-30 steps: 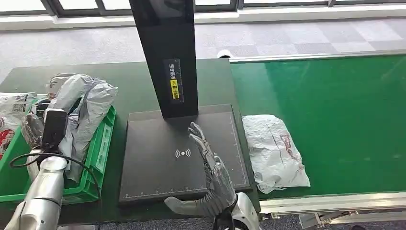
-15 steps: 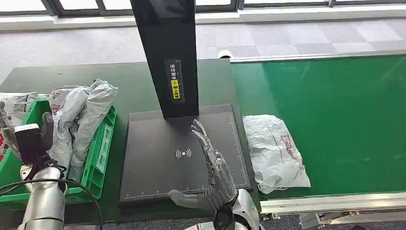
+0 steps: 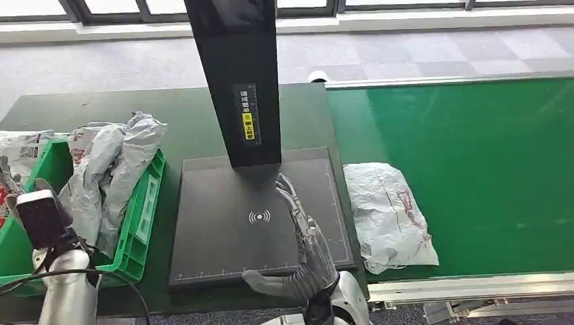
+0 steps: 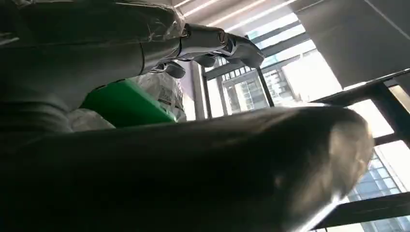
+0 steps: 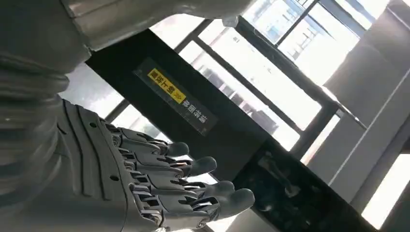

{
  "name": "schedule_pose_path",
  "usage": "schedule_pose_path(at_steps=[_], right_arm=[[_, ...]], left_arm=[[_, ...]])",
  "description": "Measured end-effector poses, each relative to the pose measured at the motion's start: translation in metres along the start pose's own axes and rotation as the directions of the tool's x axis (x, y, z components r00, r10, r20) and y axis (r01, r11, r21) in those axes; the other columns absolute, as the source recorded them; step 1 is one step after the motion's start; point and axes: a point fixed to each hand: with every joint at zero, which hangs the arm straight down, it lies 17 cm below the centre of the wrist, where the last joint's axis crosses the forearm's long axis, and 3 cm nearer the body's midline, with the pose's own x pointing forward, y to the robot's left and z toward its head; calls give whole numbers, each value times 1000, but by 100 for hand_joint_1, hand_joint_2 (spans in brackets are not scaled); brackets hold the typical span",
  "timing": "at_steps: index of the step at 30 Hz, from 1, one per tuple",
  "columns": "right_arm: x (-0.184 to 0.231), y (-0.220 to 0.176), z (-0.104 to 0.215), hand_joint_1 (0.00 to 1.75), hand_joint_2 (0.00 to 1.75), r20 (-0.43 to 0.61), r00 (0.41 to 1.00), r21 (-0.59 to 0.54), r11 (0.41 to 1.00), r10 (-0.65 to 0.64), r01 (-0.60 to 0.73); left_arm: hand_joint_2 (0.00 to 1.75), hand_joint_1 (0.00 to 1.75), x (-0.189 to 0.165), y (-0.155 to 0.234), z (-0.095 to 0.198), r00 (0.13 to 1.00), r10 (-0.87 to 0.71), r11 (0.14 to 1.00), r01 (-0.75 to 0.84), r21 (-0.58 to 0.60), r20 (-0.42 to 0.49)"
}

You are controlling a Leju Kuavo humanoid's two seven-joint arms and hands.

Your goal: Moved the parcel from conveyor to table for the left to box.

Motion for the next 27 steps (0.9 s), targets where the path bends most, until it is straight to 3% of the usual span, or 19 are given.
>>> schedule_pose_path(at_steps=[4, 6, 9, 13, 17, 27], right_arm=[[-21, 0, 7, 0, 175, -85, 992, 32, 995, 93, -90], [-52, -4, 14, 0, 175, -186, 954, 84, 971, 234, -222], [-114, -32, 42, 0, 175, -332, 844, 154, 907, 421, -392], [-174, -74, 87, 0, 175, -448, 696, 242, 826, 561, -509], [-213, -108, 129, 0, 175, -527, 575, 322, 773, 626, -546], [-247, -163, 189, 0, 175, -614, 383, 414, 695, 690, -587]], left_arm=[[0, 0, 7, -8, 20, 996, 89, 996, -89, -26, -17], [0, 0, 22, -11, 31, 978, 209, 977, -210, -34, -18], [0, 0, 54, -19, 56, 931, 364, 930, -365, -50, -24], [0, 0, 102, -37, 87, 876, 483, 869, -481, -120, -17], [0, 0, 133, -52, 101, 844, 536, 831, -529, -172, -7], [0, 0, 160, -75, 112, 763, 644, 735, -637, -232, -52]])
